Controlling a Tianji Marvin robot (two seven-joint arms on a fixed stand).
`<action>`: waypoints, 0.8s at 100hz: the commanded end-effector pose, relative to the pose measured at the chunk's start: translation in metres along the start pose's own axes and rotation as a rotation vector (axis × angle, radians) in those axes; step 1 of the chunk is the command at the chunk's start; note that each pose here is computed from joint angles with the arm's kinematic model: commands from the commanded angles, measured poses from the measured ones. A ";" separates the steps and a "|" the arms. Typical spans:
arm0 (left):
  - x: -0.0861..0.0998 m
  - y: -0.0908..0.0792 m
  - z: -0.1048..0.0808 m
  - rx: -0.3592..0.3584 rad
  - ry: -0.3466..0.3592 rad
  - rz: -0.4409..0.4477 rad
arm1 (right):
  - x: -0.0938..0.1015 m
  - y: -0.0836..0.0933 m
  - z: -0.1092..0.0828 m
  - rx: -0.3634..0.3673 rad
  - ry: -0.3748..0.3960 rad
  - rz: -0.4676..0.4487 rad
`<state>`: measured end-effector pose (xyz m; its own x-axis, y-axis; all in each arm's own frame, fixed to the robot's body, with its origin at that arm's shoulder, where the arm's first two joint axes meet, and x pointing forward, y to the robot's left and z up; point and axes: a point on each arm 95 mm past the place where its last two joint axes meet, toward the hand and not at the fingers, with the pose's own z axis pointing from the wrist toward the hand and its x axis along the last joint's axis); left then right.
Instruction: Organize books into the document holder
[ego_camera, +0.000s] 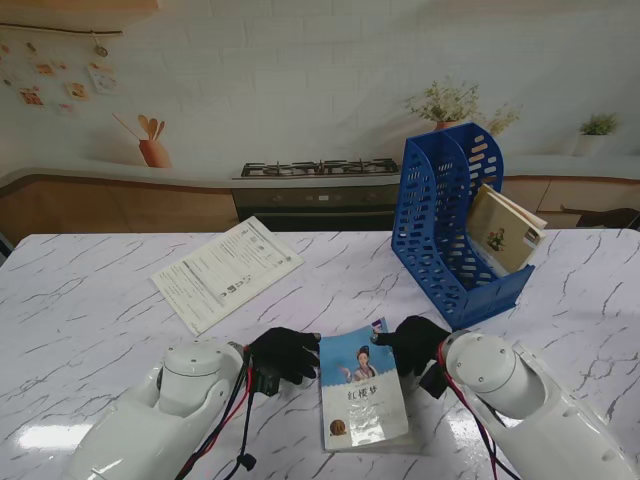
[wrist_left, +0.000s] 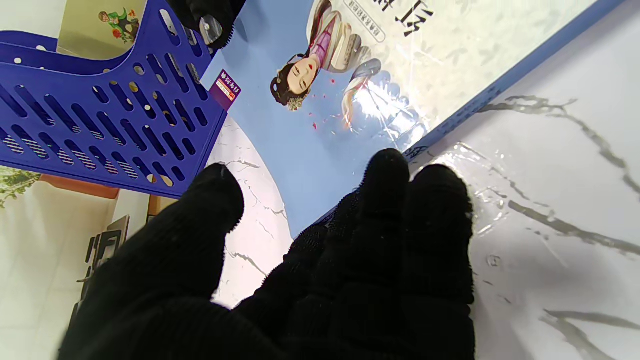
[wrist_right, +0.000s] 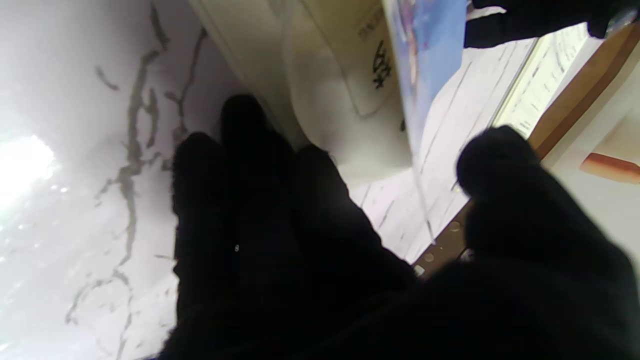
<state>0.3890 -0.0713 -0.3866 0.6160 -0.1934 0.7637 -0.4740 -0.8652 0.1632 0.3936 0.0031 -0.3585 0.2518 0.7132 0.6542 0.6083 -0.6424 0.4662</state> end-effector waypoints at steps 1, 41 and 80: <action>-0.025 0.024 0.010 -0.075 -0.029 -0.048 | -0.017 -0.033 0.006 0.078 -0.045 0.026; -0.027 0.032 0.012 -0.067 -0.044 -0.145 | -0.018 -0.032 0.006 0.083 -0.052 0.023; -0.025 0.033 0.008 -0.149 -0.058 -0.206 | -0.014 -0.037 0.009 0.097 -0.039 0.031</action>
<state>0.3823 -0.0812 -0.3894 0.6962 -0.0490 0.7162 -0.4009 -0.8541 0.3313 0.3956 0.0045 -0.3582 0.2540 0.7124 0.6542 0.6128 -0.6418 0.4610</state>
